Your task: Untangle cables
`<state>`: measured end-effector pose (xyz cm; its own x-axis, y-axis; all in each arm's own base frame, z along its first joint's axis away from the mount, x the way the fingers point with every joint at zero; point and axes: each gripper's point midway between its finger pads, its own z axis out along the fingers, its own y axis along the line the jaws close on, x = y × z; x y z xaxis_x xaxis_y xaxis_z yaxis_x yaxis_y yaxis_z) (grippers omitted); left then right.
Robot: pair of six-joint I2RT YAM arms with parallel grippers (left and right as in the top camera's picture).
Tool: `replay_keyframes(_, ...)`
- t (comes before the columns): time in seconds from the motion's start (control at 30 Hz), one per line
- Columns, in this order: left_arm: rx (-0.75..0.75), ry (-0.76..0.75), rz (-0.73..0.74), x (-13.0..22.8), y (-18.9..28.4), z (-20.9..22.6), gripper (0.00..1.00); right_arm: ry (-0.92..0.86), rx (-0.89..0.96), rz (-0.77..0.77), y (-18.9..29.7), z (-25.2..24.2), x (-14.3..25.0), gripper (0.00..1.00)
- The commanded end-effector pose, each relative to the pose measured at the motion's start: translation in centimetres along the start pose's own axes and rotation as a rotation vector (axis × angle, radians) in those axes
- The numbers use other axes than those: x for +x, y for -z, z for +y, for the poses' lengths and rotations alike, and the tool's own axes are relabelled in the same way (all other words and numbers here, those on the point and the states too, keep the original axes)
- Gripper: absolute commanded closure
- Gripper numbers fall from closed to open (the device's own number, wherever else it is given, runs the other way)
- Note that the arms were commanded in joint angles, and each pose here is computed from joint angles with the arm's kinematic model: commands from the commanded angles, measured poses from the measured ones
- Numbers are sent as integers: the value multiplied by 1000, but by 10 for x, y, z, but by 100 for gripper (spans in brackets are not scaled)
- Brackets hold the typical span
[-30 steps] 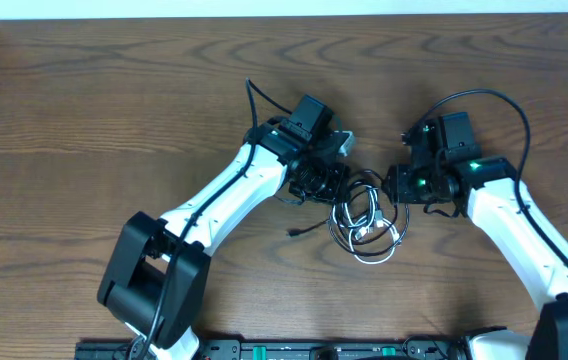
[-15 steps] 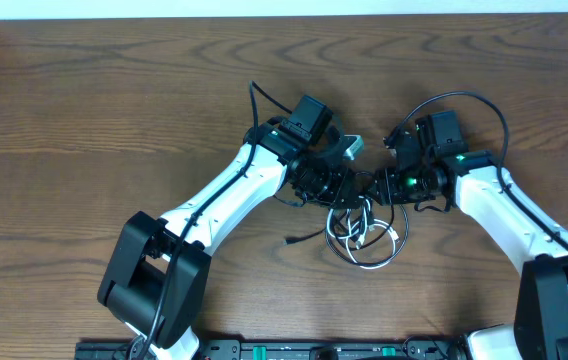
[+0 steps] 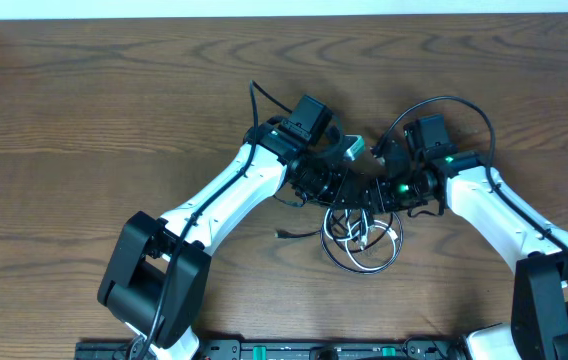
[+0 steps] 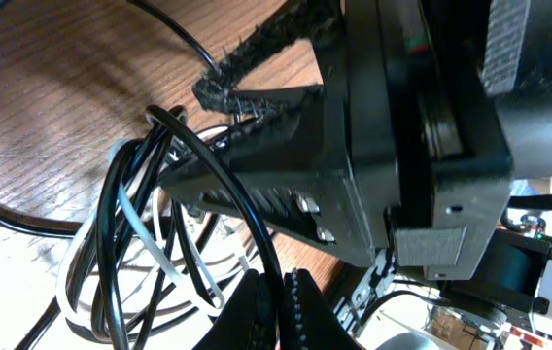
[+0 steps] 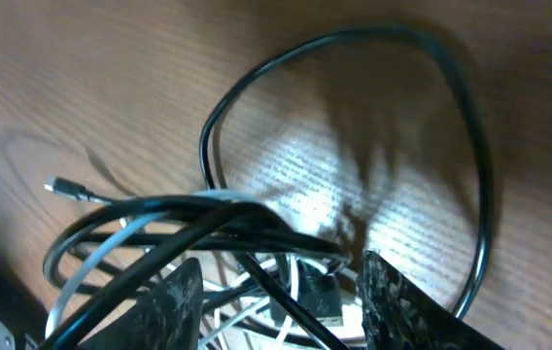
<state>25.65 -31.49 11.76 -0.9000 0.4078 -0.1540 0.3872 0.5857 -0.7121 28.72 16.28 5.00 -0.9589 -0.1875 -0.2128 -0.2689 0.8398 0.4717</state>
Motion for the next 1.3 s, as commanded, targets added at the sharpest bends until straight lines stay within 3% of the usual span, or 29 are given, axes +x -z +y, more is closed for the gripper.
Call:
replay_keyframes(0.0,15,-18,1,0,1,-2,92,46,-28,25,-5,7,5,52)
replay_keyframes(0.37,30,-82,-63,-2,25,-27,93,33,64,-38,-8,-9,-8,49)
replay_keyframes(0.53,126,-127,-80,3,42,-57,93,-10,58,-80,-12,-11,-14,49)
replay_keyframes(0.77,154,-159,-71,17,57,-72,93,-170,253,-100,-13,-49,-5,59)
replay_keyframes(1.0,-145,-57,-134,16,84,-10,93,-421,536,-91,5,-95,23,59)
replay_keyframes(1.27,-196,135,-245,3,126,35,92,-451,507,-78,2,-90,27,60)
